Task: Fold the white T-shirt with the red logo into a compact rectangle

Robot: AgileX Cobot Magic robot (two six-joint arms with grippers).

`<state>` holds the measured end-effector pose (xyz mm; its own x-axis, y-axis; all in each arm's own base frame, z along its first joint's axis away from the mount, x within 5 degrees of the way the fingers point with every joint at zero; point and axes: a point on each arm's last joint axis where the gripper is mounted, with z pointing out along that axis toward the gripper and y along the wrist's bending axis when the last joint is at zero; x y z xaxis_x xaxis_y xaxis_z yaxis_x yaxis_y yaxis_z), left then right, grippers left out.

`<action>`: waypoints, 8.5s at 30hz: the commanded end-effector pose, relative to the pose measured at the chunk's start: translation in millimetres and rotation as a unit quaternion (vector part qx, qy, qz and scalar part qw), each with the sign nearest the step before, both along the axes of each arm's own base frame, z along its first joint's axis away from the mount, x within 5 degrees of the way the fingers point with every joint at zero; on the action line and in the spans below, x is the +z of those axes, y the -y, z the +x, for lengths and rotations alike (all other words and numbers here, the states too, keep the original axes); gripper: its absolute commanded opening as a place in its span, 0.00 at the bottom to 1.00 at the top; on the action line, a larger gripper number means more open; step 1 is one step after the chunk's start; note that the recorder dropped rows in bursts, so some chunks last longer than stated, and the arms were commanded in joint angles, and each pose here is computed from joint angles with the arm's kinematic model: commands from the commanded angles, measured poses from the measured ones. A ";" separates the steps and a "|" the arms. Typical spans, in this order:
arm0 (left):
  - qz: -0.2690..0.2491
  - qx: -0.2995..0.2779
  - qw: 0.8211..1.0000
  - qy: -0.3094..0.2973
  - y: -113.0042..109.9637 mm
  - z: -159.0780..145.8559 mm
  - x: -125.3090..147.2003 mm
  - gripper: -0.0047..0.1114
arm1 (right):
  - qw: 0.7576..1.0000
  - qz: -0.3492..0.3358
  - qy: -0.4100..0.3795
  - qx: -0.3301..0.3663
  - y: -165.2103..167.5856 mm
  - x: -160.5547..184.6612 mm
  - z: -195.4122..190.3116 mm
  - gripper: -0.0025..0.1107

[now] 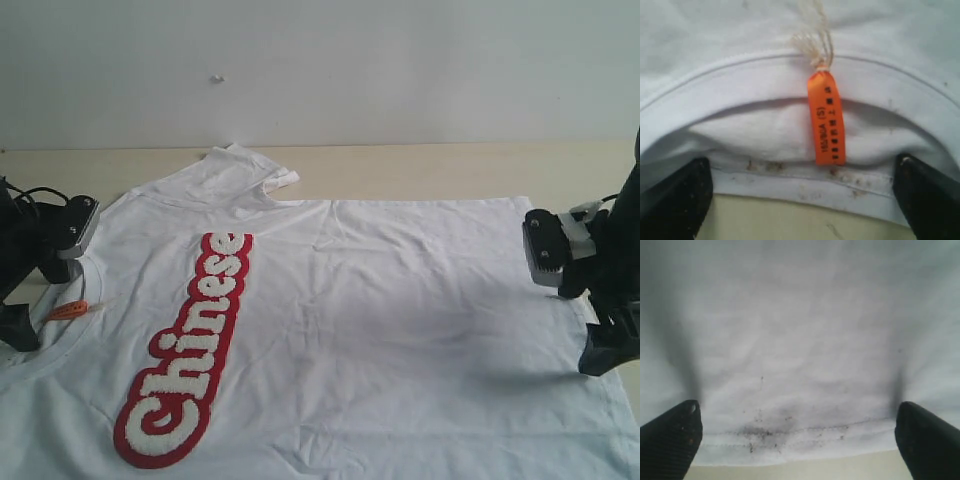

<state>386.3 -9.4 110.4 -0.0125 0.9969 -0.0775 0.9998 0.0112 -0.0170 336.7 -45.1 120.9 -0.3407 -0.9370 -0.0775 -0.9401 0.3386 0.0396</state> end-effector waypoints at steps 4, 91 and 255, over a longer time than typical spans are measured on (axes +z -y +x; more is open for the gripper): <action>-0.008 0.005 1.000 -0.009 3.2 -0.6 -11.9 0.86 | 1.000 -0.009 0.004 -0.011 5.0 17.6 14.6 0.92; -0.004 0.009 1.000 -0.015 -2.8 -1.3 -14.2 0.34 | 0.999 -0.039 -0.027 -0.015 11.3 -28.0 19.4 0.77; -0.053 0.323 0.881 0.341 -30.7 28.1 73.2 0.04 | 0.914 -0.029 0.386 -0.120 -8.7 39.0 61.2 0.02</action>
<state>403.3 20.5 191.9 -0.5343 0.7712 -0.3462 0.5949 0.6340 0.4941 388.4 -32.7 168.2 -0.4543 -0.8201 -0.3478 -0.6134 0.5712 -0.5455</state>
